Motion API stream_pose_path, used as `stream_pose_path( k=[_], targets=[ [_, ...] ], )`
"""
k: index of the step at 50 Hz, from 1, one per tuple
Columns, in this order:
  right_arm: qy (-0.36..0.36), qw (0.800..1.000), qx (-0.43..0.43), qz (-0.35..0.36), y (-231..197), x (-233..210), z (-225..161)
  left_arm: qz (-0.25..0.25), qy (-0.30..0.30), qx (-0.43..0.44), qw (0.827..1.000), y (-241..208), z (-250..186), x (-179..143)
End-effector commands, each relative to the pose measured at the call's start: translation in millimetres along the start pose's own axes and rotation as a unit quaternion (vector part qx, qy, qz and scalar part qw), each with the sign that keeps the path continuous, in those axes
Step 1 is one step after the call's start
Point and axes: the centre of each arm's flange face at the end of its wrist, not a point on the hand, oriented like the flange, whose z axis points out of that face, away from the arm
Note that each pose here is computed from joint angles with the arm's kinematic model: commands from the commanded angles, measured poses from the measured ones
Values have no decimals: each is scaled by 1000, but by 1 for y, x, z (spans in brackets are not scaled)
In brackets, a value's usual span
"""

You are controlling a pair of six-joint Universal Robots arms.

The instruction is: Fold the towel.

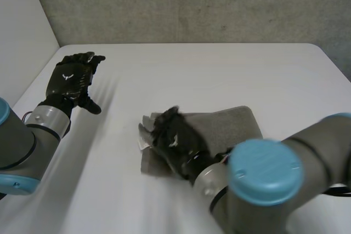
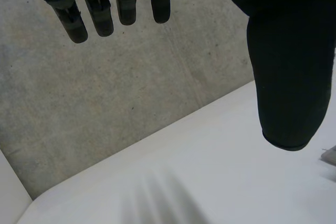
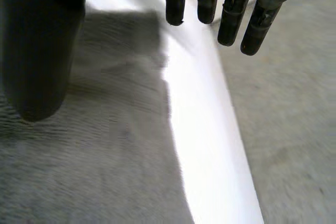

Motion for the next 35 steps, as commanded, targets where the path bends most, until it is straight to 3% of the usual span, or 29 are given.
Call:
stream_pose_path(
  k=[1, 7, 12, 16, 20, 24, 27, 29, 33, 35],
  targets=[
    [80, 983, -40, 161, 34, 70, -22, 0, -1, 0, 1000, 0, 0, 0],
    [61, 957, -151, 240, 94, 76, -42, 0, 0, 0, 1000, 0, 0, 0],
    [27, 944, -192, 268, 126, 63, -45, -2, 0, -2, 1000, 1, -1, 0],
    [15, 940, -216, 262, 142, 55, -42, -2, 0, -2, 1000, 1, -1, 1],
    [62, 949, -229, 207, 153, 70, -35, -3, -1, 0, 1000, 0, -1, 1],
    [118, 957, -218, 151, 146, 93, -28, -3, 2, 5, 1000, -6, -3, 4],
    [130, 973, -163, 104, 109, 100, -18, -1, 14, 25, 1000, -20, -4, 12],
    [104, 990, -69, 67, 47, 83, -4, 1, 19, 41, 999, -31, -4, 16],
    [63, 997, -19, 45, 9, 56, 7, -2, 25, 90, 996, -70, -8, 22],
    [-1, 1000, -5, -5, -10, 19, 12, -7, 21, 102, 995, -81, -8, 22]
  ],
)
